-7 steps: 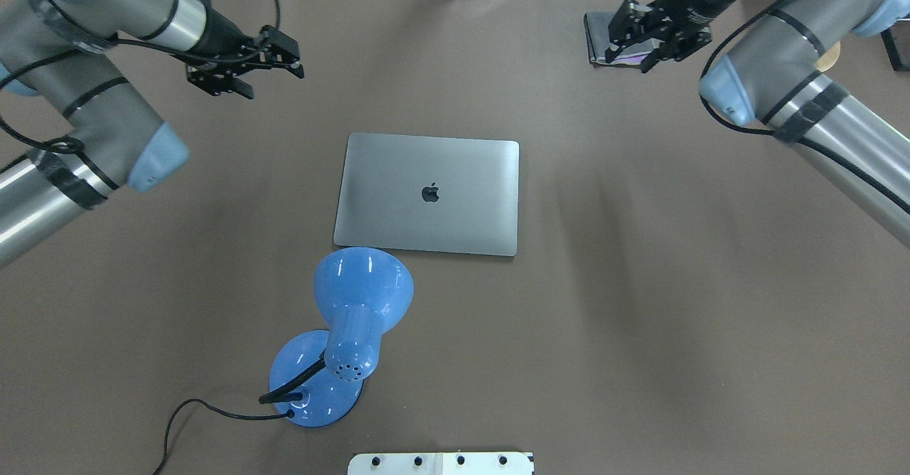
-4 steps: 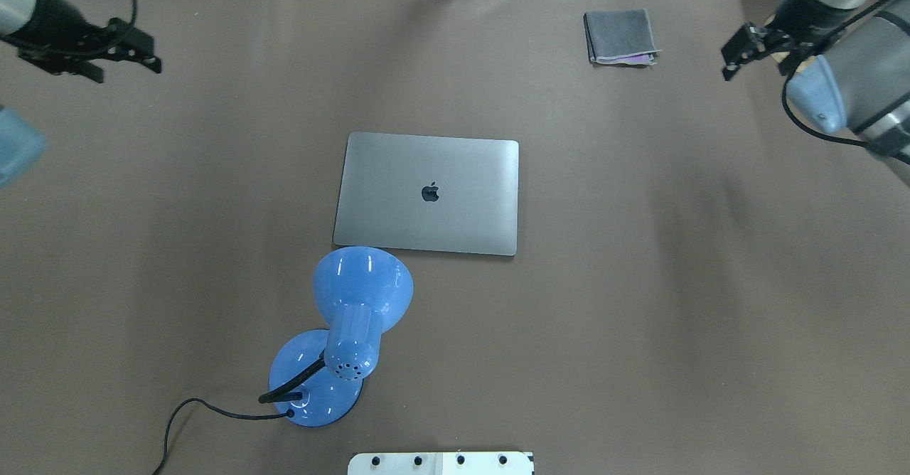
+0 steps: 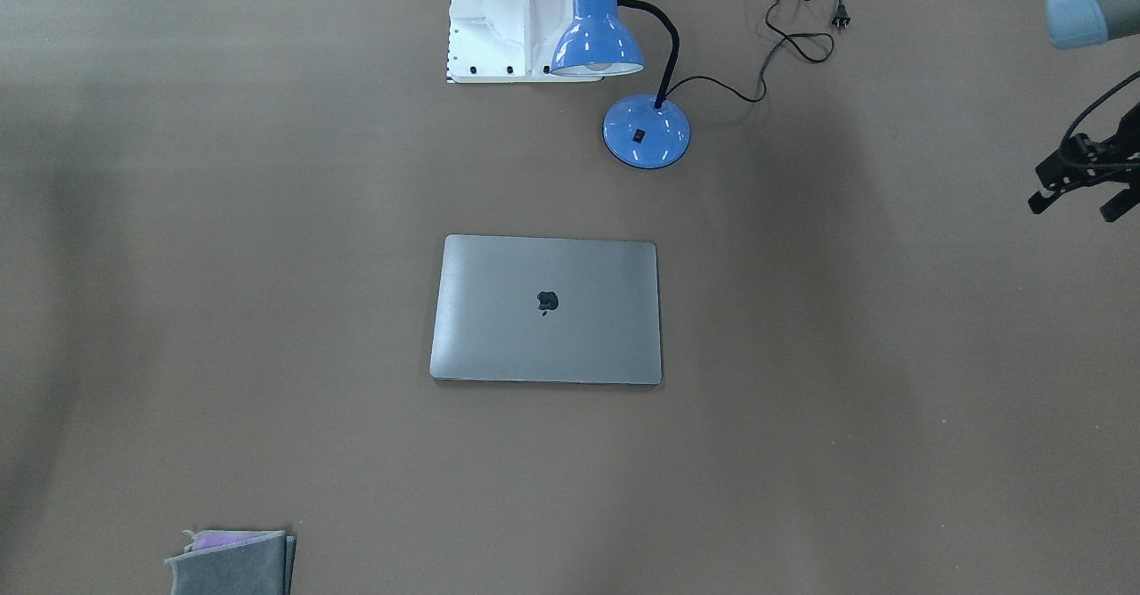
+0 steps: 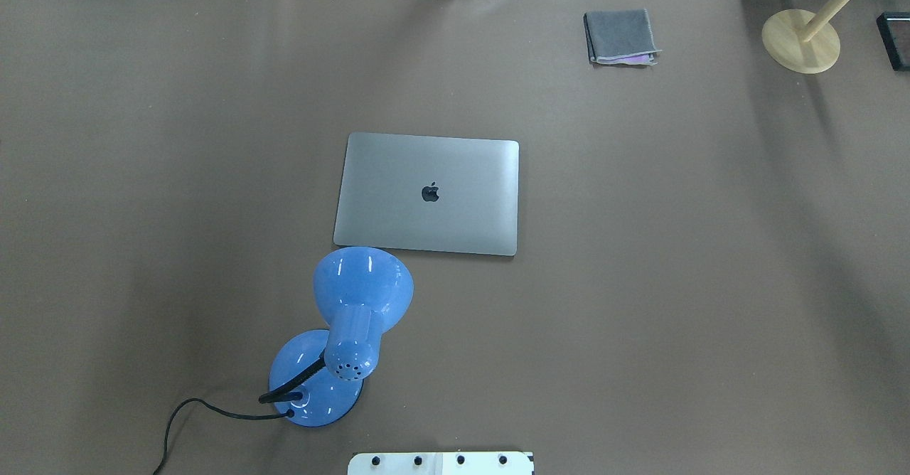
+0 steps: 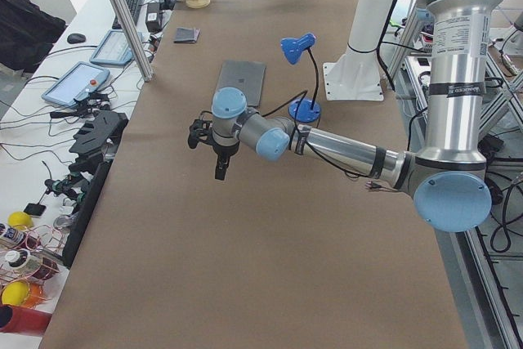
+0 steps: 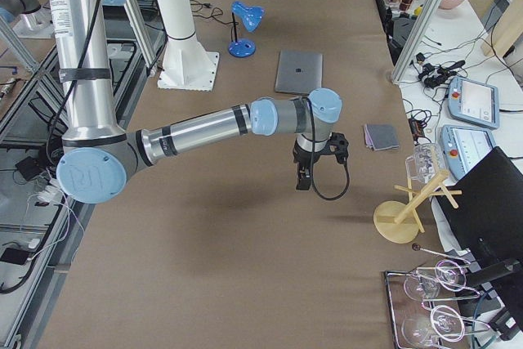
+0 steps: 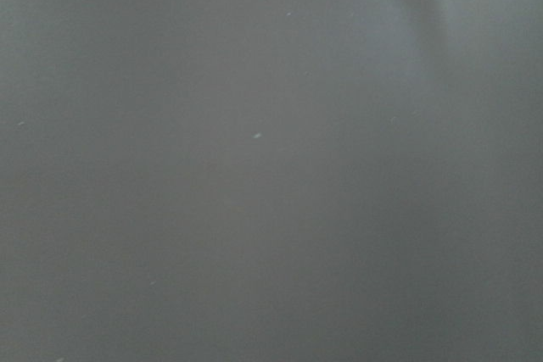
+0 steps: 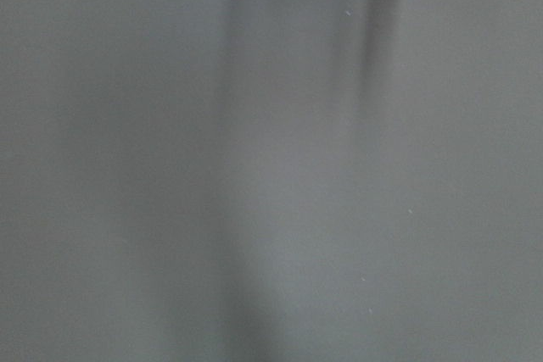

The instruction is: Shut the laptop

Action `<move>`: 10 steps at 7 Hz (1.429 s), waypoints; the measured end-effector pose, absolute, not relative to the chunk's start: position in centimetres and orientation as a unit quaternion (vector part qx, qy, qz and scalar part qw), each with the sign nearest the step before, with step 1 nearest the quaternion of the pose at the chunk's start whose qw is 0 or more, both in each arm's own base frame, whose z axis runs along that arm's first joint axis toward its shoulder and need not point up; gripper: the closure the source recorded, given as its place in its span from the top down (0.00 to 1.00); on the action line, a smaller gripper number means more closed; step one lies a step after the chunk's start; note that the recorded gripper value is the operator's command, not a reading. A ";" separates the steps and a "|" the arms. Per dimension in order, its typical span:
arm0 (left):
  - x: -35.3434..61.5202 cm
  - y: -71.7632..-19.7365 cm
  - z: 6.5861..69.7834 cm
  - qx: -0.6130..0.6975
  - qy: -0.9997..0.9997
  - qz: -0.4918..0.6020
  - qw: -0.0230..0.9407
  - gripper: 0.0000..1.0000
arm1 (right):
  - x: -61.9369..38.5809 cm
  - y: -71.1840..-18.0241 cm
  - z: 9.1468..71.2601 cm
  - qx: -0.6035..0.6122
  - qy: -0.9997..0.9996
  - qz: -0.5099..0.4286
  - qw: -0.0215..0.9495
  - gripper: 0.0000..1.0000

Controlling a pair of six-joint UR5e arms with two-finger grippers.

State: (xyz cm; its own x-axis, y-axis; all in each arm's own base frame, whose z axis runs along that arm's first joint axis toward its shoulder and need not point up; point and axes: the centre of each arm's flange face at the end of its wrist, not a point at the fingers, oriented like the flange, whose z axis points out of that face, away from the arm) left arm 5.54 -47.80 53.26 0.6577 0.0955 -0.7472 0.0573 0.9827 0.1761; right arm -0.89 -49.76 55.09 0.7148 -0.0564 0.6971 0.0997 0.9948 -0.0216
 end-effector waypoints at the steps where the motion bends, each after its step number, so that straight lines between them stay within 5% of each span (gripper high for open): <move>1: 3.1 -45.7 56.5 0.077 0.406 -0.004 0.911 0.99 | 1.6 -48.5 57.6 -0.035 -0.381 -0.034 0.923 1.00; 4: -4.4 -43.4 64.6 0.059 0.384 -0.019 0.921 0.99 | 6.5 -47.3 62.5 -0.032 -0.389 -0.039 0.920 1.00; 10: -6.0 -44.0 64.9 0.052 0.382 -0.021 0.923 0.99 | 8.1 -46.4 63.2 -0.029 -0.388 -0.028 0.921 1.00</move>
State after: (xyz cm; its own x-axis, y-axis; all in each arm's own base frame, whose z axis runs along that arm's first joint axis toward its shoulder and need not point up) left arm -6.03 -44.03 64.87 0.7075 0.0010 -0.7067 0.0789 0.9936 0.0804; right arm 8.11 -46.45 63.22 0.6975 -0.0287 0.7161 0.0743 0.9967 -0.0324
